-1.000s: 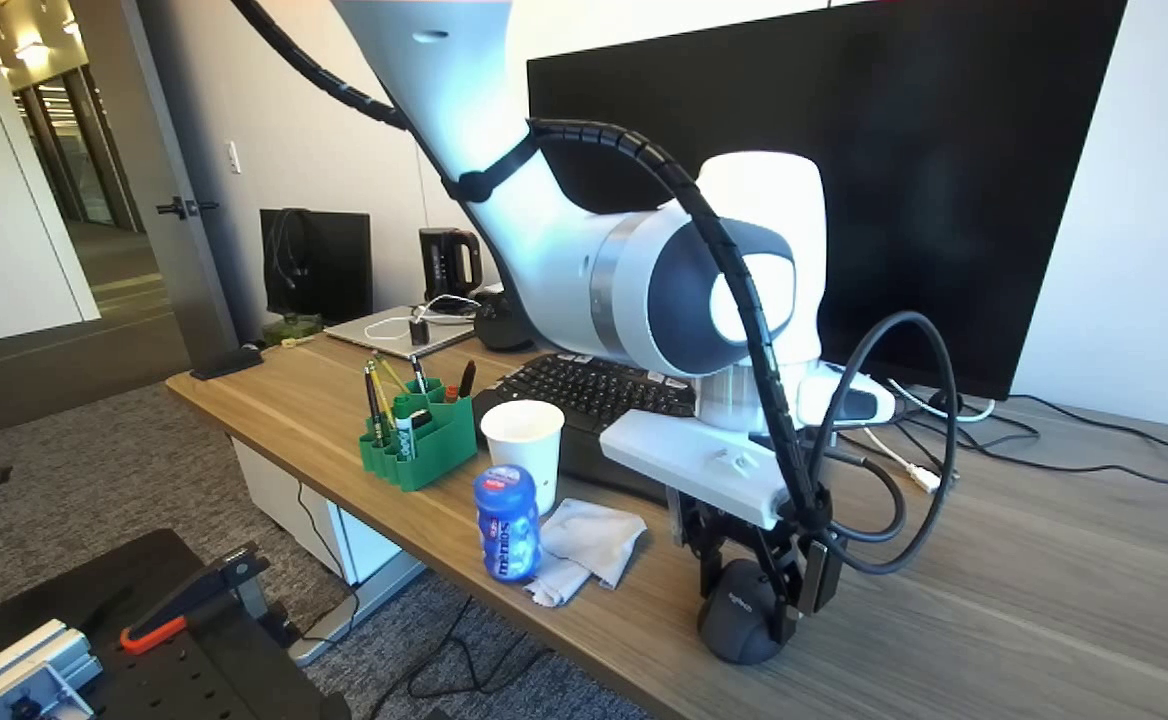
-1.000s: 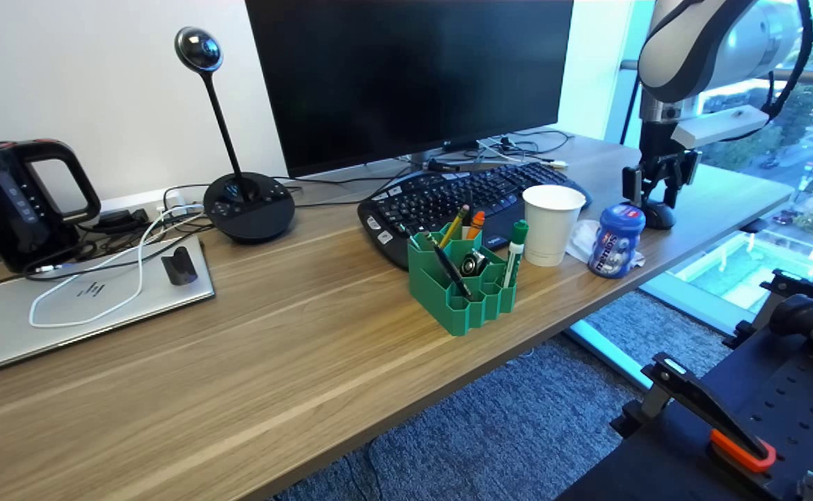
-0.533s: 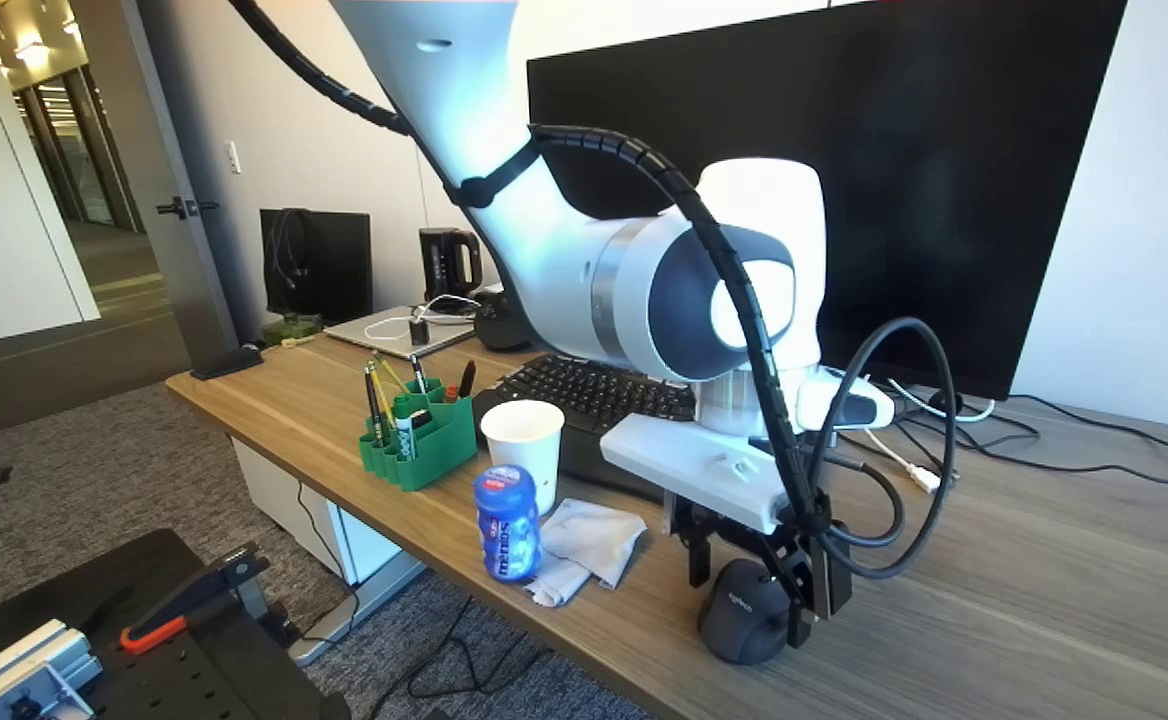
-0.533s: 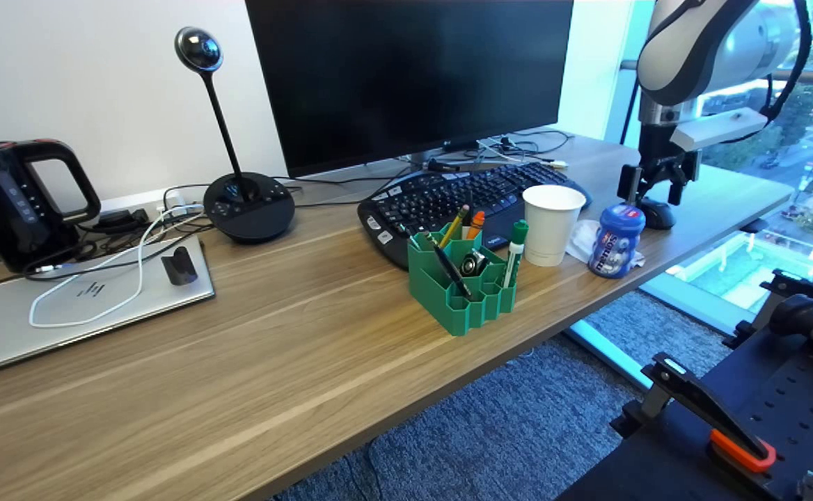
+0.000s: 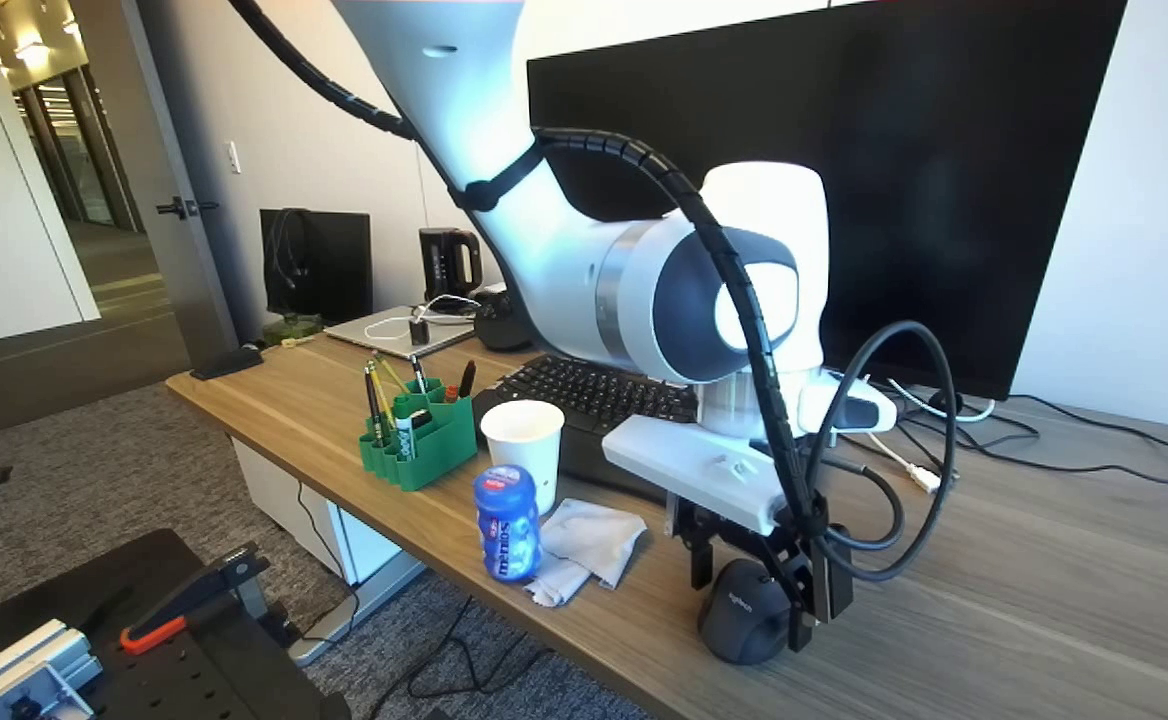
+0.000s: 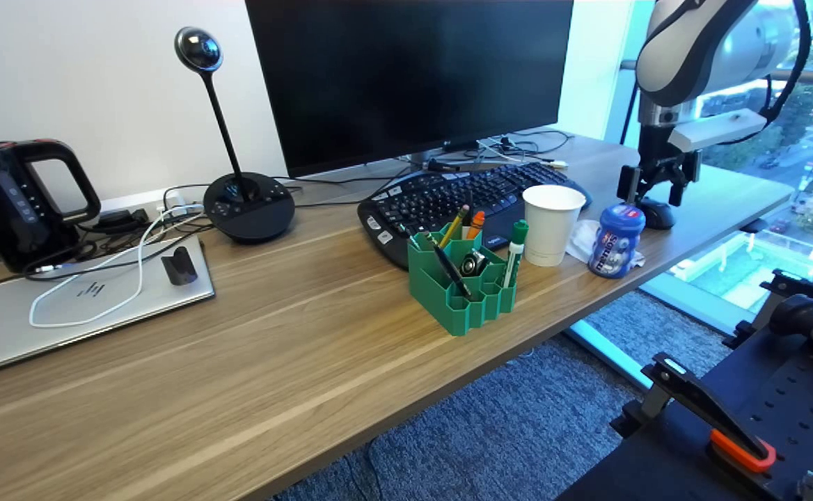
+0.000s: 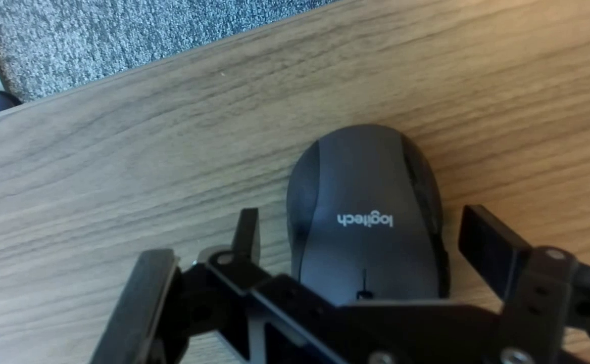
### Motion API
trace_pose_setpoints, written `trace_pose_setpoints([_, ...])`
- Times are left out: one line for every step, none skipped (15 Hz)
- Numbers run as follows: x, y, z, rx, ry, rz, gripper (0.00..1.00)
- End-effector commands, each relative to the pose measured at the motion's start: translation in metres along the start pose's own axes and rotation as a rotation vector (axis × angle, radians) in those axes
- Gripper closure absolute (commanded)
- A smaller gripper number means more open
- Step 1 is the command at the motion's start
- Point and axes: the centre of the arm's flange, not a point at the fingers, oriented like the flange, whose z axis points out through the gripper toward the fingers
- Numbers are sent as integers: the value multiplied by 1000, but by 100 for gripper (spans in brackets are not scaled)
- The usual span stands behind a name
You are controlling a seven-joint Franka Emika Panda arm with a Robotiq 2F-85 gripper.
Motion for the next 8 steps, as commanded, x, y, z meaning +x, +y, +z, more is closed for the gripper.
trace_pose_setpoints([7, -1, 0, -4, -36, 28, 0])
trace_pose_setpoints([7, -1, 0, -3, -51, 32, 0])
trace_pose_setpoints([7, -1, 0, -3, -59, 35, 0])
trace_pose_setpoints([7, 0, 0, -3, -66, 37, 0])
trace_pose_setpoints([7, 0, 0, -3, -67, 39, 0])
trace_pose_setpoints([8, 1, 0, -3, -69, 41, 0])
trace_pose_setpoints([8, 1, -1, -2, -69, 42, 0])
trace_pose_setpoints([9, 2, -2, -2, -68, 43, 0])
